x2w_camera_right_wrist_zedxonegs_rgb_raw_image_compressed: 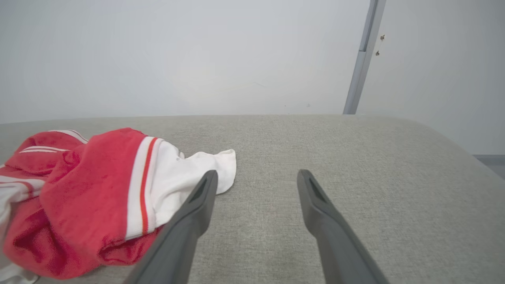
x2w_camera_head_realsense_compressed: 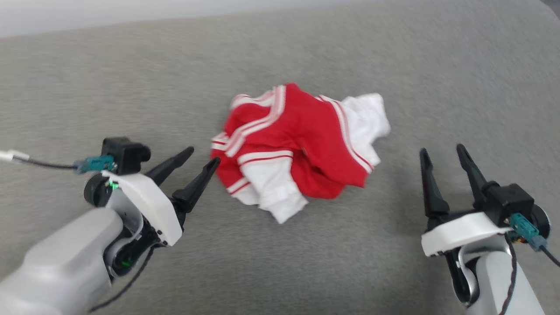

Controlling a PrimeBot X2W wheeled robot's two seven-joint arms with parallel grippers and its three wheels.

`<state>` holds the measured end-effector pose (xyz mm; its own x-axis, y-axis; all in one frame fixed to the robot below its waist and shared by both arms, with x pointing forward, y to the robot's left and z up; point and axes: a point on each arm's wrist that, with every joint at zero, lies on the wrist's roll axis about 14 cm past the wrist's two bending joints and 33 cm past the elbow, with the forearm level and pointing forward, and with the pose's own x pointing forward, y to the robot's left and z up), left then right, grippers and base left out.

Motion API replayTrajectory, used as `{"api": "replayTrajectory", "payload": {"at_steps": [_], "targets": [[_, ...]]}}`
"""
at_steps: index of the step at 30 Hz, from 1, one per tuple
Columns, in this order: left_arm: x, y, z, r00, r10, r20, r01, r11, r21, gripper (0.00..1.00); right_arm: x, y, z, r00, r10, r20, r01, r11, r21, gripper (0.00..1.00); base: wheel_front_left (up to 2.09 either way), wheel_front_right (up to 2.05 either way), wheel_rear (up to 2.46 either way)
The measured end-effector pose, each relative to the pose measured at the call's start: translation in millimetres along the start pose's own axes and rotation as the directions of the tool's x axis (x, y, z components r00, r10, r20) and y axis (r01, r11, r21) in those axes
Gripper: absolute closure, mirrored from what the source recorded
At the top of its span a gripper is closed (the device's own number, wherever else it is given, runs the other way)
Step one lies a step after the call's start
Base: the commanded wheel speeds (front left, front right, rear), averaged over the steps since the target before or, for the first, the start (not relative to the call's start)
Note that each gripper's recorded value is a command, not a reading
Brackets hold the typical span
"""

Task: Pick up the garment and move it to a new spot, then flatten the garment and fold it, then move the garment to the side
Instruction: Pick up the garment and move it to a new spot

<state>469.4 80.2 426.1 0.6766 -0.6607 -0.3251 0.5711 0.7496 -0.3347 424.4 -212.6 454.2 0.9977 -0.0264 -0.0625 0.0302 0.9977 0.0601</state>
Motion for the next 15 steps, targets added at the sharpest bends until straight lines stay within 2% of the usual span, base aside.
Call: {"api": "replayTrajectory", "payload": {"at_steps": [4, 7, 10, 13, 15], "targets": [[-38.9, 16.4, 7.4, 0.984, 0.144, 0.103, -0.133, 0.985, -0.108, 0.00, -1.1, 15.1, 4.2, 0.999, 0.040, 0.010, -0.040, 0.999, -0.011, 0.00, 0.00, 0.00, 0.00], [-75.9, 27.7, -6.1, 0.958, 0.253, 0.134, -0.231, 0.960, -0.161, 0.00, -5.3, 24.5, 7.1, 0.998, 0.065, 0.016, -0.065, 0.998, -0.010, 0.00, 0.00, 0.00, 0.00], [-112.3, 38.9, -12.6, 0.913, 0.364, 0.186, -0.322, 0.921, -0.218, 0.00, -13.6, 31.7, 6.6, 0.996, 0.085, 0.012, -0.084, 0.996, -0.013, 0.00, 0.00, 0.00, 0.00], [-149.8, 50.1, -22.3, 0.857, 0.465, 0.222, -0.417, 0.879, -0.231, 0.00, -19.6, 38.9, 10.0, 0.994, 0.105, 0.021, -0.105, 0.994, -0.014, 0.00, 0.00, 0.00, 0.00], [-174.1, 56.6, -31.1, 0.812, 0.533, 0.239, -0.475, 0.841, -0.259, 0.00, -21.9, 42.0, 17.5, 0.993, 0.114, 0.043, -0.113, 0.993, -0.015, 0.00, 0.00, 0.00, 0.00]]}}
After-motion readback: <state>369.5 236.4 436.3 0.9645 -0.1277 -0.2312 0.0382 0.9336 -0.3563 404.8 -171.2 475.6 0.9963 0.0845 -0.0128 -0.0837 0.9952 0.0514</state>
